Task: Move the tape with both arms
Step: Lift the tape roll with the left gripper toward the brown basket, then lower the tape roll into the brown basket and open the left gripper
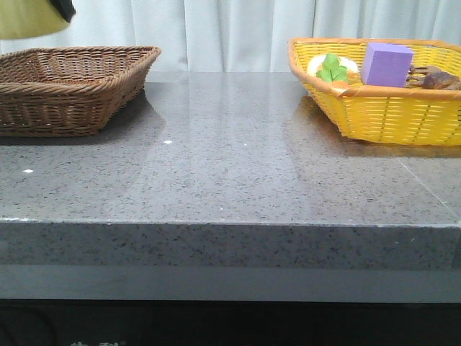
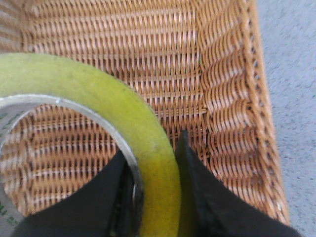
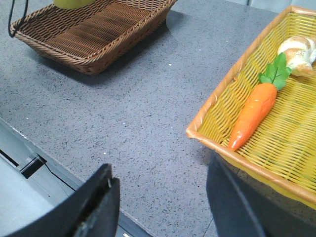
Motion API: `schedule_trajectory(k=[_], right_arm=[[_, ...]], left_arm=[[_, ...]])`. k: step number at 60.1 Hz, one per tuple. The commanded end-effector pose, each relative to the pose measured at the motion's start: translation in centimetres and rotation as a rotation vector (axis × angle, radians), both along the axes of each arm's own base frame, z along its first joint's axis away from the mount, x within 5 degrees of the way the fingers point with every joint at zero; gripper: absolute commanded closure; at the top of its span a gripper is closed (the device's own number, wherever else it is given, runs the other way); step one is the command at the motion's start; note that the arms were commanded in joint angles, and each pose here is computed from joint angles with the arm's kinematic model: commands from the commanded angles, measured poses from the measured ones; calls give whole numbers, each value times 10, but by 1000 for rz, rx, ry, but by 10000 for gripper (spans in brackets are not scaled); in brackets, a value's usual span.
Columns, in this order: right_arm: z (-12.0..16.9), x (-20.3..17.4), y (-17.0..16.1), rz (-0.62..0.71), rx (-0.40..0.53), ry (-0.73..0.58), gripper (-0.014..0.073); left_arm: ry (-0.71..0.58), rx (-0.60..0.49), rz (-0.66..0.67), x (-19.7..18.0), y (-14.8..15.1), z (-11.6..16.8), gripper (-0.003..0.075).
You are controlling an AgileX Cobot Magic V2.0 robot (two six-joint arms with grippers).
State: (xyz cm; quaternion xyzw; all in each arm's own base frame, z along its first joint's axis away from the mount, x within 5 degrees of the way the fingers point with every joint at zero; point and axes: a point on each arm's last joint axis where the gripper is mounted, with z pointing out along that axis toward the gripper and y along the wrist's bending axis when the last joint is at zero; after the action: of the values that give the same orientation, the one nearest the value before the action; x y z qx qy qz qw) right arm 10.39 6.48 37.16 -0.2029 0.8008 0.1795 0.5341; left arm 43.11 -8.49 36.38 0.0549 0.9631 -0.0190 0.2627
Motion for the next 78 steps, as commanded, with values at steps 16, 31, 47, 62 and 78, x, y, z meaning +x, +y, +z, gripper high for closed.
schedule_trajectory(k=[16,31,47,62,78], right_arm=[[14,1,-1,-8,42,-86,171],[14,1,-1,-8,42,-86,171],[14,1,-1,-8,42,-86,171],[14,1,-1,-8,42,-86,171],[14,1,-1,-8,42,-86,171]], left_arm=[[-29,-18,36,13,-1,-7,712],[8,-35,103,22,-2,-24,709],[21,-21,105,23,-1,-28,709],[24,-18,106,23,-1,-29,708],[26,-17,106,23,-1,-29,614]])
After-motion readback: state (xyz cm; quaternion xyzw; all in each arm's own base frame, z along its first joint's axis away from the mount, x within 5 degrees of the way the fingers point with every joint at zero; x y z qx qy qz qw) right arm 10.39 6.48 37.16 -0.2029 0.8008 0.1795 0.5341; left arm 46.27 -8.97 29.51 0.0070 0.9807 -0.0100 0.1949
